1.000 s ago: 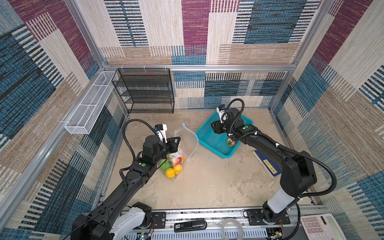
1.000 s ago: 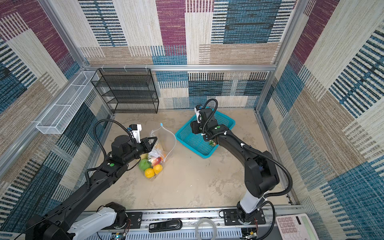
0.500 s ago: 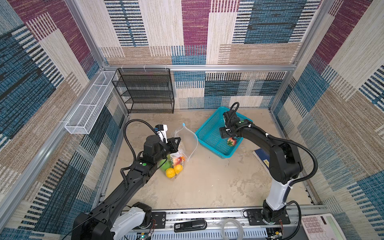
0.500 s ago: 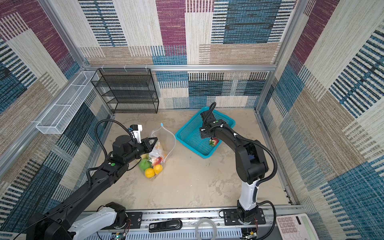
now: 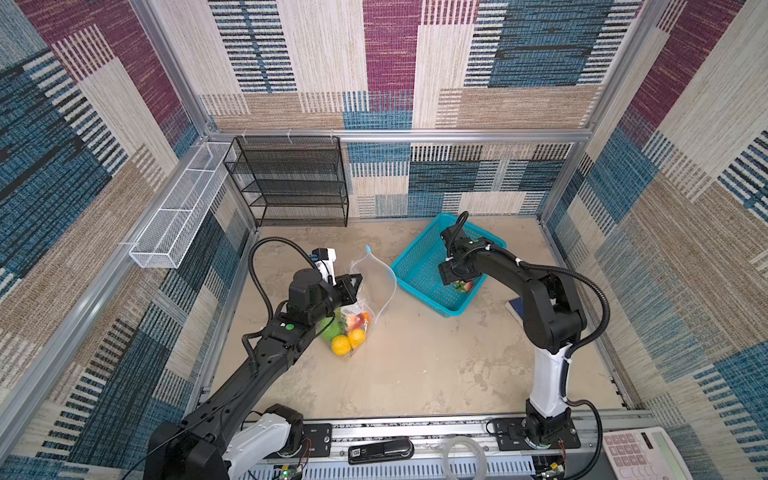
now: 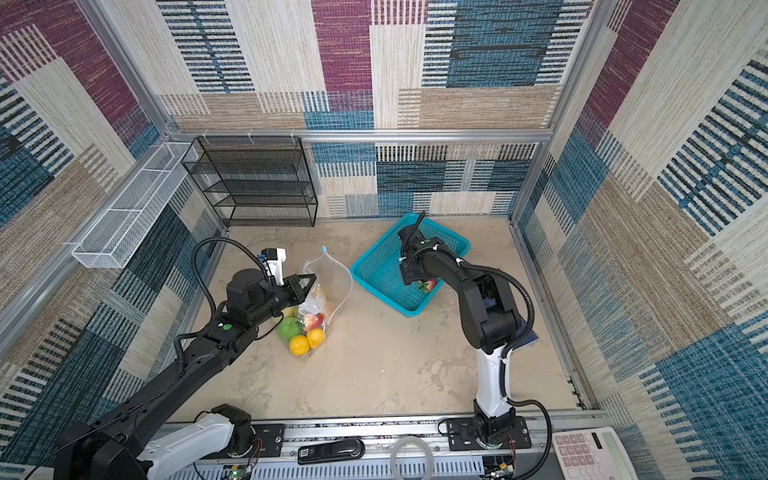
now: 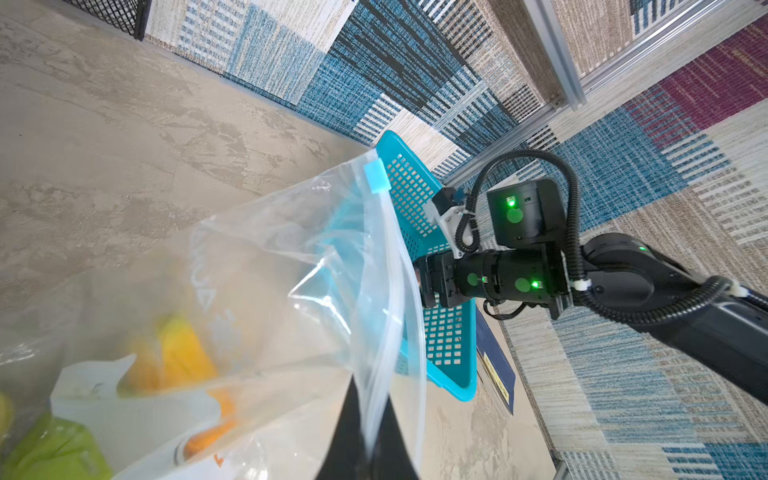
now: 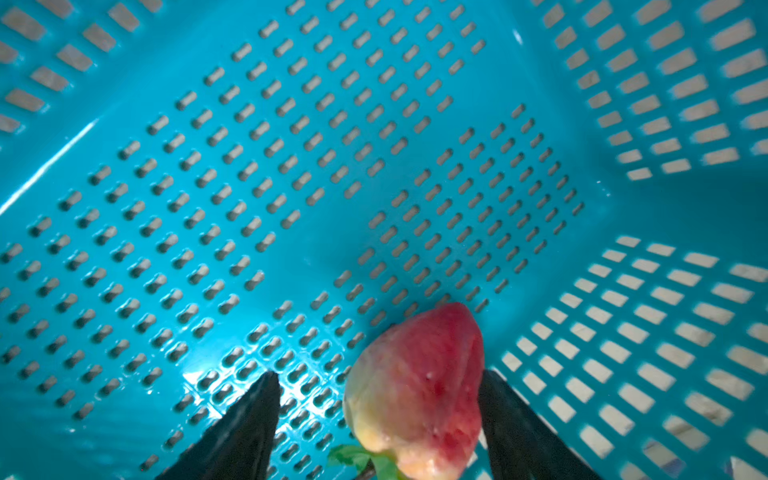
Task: Place the food in the zip-top bag and seal the zipper
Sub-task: 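Lower the right gripper onto the red-and-yellow apple in the basket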
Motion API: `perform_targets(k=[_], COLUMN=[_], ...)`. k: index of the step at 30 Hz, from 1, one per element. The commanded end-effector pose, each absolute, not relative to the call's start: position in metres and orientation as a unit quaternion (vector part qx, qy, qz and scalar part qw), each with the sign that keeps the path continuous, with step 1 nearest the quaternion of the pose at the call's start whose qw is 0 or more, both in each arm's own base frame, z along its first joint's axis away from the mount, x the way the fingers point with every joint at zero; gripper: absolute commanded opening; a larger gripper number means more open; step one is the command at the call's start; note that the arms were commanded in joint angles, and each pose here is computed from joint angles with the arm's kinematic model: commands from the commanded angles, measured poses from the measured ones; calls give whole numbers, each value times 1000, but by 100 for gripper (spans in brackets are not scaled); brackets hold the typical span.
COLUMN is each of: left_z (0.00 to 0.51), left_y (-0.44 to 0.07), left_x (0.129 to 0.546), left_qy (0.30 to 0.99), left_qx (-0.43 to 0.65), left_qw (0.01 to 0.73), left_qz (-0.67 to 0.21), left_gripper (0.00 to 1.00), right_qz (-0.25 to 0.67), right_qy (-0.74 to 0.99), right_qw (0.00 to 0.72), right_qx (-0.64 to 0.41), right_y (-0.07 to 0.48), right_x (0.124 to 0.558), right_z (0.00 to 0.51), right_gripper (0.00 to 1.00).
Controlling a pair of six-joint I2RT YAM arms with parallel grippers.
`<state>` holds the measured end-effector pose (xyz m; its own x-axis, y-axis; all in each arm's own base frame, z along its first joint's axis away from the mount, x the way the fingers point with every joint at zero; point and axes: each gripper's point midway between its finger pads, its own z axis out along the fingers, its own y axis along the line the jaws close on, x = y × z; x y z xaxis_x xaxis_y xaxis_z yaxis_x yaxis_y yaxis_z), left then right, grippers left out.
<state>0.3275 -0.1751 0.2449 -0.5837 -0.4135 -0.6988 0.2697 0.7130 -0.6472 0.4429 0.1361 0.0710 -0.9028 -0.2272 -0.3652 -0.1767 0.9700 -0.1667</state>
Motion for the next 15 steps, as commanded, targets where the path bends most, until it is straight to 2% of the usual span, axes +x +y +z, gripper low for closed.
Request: perform_targets(k=[1, 5, 11, 15], left_z=[256, 253, 255, 256], left_y=[-178, -179, -183, -184], left_x=[329, 330, 335, 336], left_qy=[797, 800, 800, 800], left_qx=[-26, -27, -24, -23], left_qw=[468, 465, 461, 460], left_qz=[-381, -378, -383, -385], left_gripper=[0, 0, 0, 0], right_qz=[-33, 11, 156, 119], right_qy=[977, 977, 956, 955], right_qw=[183, 186, 216, 247], right_qx=[-102, -103, -125, -112], right_y=[147, 162, 212, 199], right_x=[440, 440, 441, 448], right_z=[63, 62, 93, 108], right_gripper=[77, 77, 76, 76])
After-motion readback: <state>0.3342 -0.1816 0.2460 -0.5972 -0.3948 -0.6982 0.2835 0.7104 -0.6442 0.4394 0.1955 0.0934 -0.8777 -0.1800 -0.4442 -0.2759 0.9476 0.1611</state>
